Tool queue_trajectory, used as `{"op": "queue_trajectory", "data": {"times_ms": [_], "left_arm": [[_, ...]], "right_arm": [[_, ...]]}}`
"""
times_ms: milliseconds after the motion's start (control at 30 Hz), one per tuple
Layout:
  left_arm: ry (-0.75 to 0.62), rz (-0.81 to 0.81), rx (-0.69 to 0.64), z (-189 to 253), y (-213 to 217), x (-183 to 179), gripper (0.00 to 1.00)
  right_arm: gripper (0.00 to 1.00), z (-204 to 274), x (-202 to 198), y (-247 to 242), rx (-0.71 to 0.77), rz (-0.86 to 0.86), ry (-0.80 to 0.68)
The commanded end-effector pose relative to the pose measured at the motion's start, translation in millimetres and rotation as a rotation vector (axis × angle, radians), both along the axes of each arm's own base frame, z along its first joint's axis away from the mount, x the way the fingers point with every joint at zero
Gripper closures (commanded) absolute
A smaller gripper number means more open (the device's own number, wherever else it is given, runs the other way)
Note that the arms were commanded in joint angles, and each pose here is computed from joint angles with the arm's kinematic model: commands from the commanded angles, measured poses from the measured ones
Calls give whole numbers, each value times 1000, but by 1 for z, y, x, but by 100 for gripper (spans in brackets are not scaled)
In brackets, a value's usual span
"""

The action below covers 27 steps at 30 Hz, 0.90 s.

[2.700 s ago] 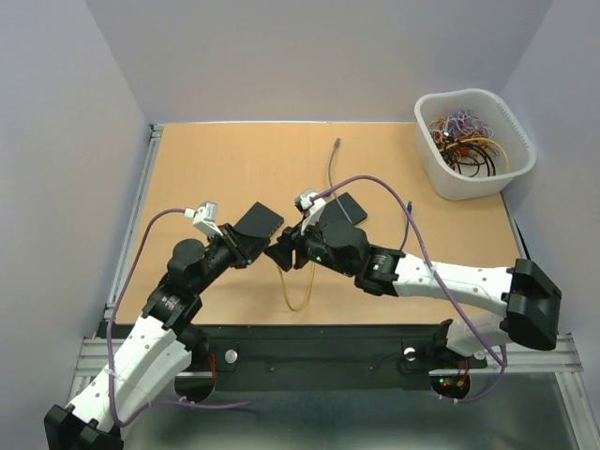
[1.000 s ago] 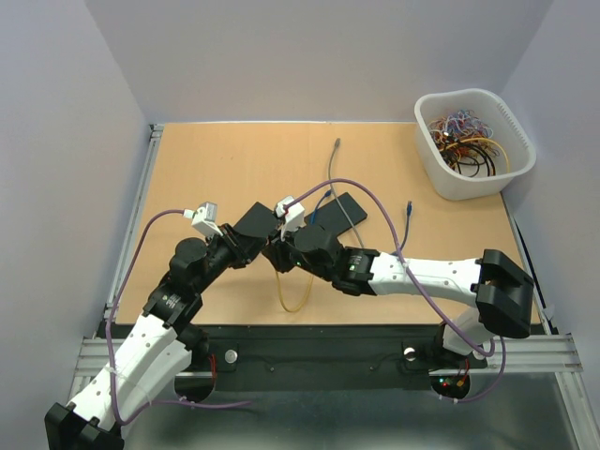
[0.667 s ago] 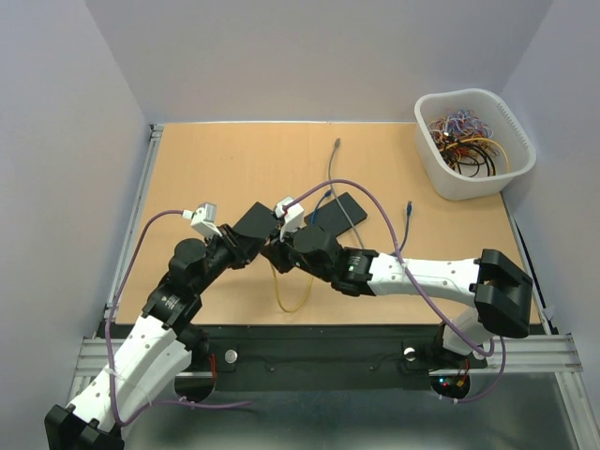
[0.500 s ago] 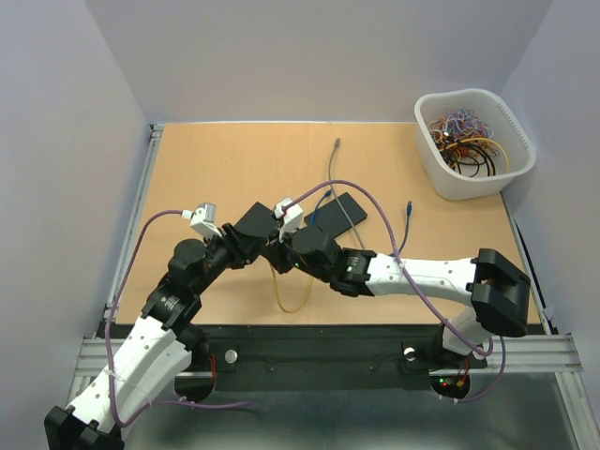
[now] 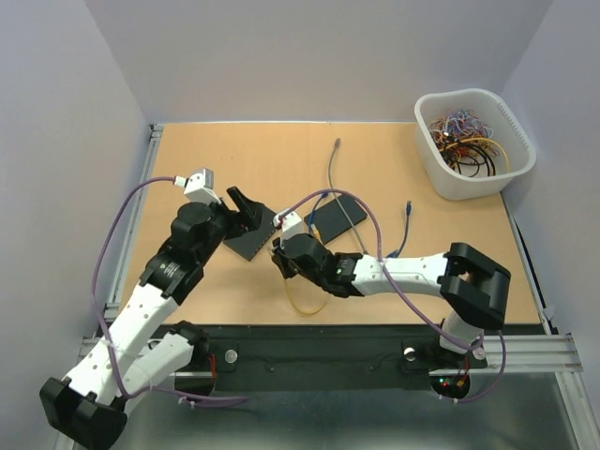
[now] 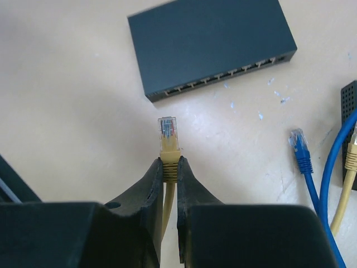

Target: Insert the plug into the switch port

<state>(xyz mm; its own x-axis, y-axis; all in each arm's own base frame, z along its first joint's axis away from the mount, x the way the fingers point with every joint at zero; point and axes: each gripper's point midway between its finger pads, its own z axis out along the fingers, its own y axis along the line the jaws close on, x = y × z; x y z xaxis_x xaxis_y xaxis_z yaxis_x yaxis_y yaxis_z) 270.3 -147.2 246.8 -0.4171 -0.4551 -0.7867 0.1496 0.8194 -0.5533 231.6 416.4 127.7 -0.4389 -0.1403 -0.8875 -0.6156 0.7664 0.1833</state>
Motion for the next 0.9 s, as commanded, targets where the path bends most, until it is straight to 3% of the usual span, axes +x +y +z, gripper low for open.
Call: {"op": "queue_trajectory", "data": {"times_ms": [0,200,433,633,867], "left_arm": [[12,137,43,-14,17,29,7],[51,271,-22,-56,56,62,1],[-36,376,-79,-69,96,79,1],[-45,357,-79,-85,99,91,1],[37,275,-105,-128,98,102,2]], "right_arm": [[100,-13,11,1,-51,-30,3],[99,-42,13,-1,-111,-25,41],[99,-65,17,9,-147,-9,64],[100,-69,25,20,-148,-13,60],[100,-72,31,32,-143,-1,69]]}}
